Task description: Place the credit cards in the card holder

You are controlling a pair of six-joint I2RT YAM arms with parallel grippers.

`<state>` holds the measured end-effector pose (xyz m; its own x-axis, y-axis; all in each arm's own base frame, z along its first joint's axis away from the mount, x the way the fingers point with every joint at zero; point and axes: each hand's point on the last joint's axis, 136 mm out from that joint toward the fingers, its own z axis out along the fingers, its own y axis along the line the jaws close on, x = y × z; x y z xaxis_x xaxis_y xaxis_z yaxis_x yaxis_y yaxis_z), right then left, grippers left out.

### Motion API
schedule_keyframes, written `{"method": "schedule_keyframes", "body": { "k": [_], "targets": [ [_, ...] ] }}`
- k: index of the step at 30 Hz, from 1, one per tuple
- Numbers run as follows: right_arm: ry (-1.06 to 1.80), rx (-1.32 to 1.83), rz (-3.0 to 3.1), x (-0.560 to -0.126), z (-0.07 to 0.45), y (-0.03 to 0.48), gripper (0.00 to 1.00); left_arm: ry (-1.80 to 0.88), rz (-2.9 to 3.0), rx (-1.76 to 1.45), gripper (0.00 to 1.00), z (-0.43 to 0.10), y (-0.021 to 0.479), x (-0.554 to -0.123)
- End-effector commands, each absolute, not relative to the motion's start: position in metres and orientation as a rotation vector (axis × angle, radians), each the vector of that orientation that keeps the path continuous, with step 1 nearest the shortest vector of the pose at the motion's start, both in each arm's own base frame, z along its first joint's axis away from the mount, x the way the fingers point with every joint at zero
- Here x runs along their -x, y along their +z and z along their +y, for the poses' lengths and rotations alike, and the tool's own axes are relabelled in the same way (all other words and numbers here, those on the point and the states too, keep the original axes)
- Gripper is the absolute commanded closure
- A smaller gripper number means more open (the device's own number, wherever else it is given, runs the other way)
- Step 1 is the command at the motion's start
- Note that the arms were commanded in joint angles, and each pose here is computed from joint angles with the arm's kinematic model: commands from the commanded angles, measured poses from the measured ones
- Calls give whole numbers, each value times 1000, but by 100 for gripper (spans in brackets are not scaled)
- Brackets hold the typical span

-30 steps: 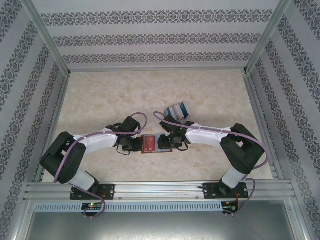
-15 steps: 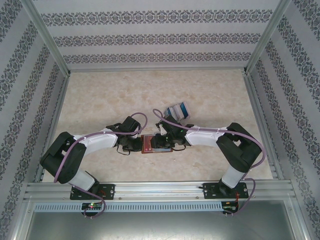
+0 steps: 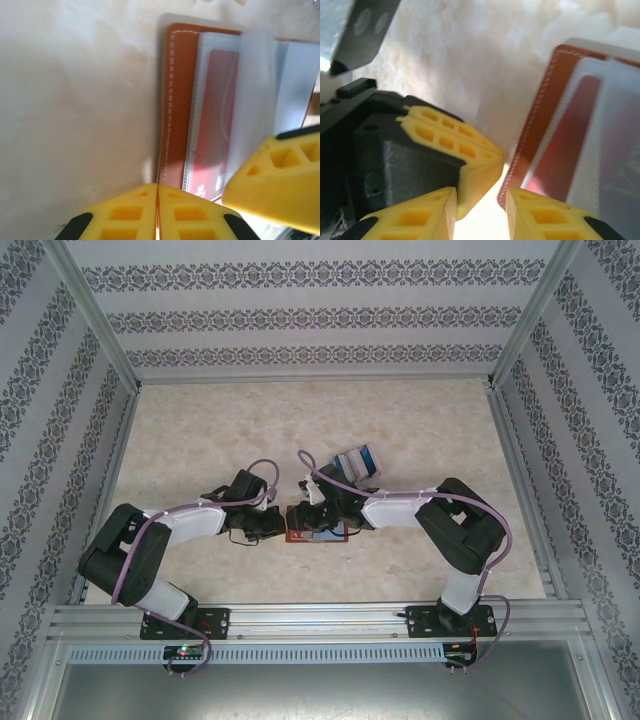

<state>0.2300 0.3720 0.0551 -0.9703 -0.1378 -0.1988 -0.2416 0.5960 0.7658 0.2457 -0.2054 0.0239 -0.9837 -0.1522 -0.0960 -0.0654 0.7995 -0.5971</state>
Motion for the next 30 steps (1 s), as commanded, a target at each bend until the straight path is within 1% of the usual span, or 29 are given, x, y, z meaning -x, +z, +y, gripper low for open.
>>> {"method": "schedule_keyframes", "body": {
  "k": [1,4,7,10,12,16,18,19,21,25,28,30],
  "targets": [
    [1466,473,2594,-217,397,87,63,-1024,2763,227,89,-205,42,-262],
    [1534,572,2517,-209,404,117,60,-1005,2747,273,88,-196,42,-266],
    [1539,642,2430,-205,401,146,56,-999,2731,277,84,-193,48,-270],
    [1494,662,2366,-211,389,171,55,-980,2712,261,80,-191,56,-274],
    [1414,648,2344,-220,372,180,52,-970,2700,231,76,-191,61,-275],
    [1110,505,2359,-251,321,178,50,-966,2677,187,74,-194,75,-279],
    [927,361,2391,-271,285,171,50,-920,2645,135,68,-199,85,-280],
    [865,297,2399,-277,268,169,50,-899,2635,108,66,-202,91,-281],
    [782,199,2392,-287,241,168,50,-851,2632,70,65,-203,101,-281],
    [548,92,2380,-310,188,169,45,-742,2624,59,65,-196,100,-281],
    [472,67,2433,-322,167,161,44,-682,2646,58,65,-193,103,-280],
    [430,122,2466,-328,165,156,44,-610,2626,23,60,-194,110,-279]
  ]
}}
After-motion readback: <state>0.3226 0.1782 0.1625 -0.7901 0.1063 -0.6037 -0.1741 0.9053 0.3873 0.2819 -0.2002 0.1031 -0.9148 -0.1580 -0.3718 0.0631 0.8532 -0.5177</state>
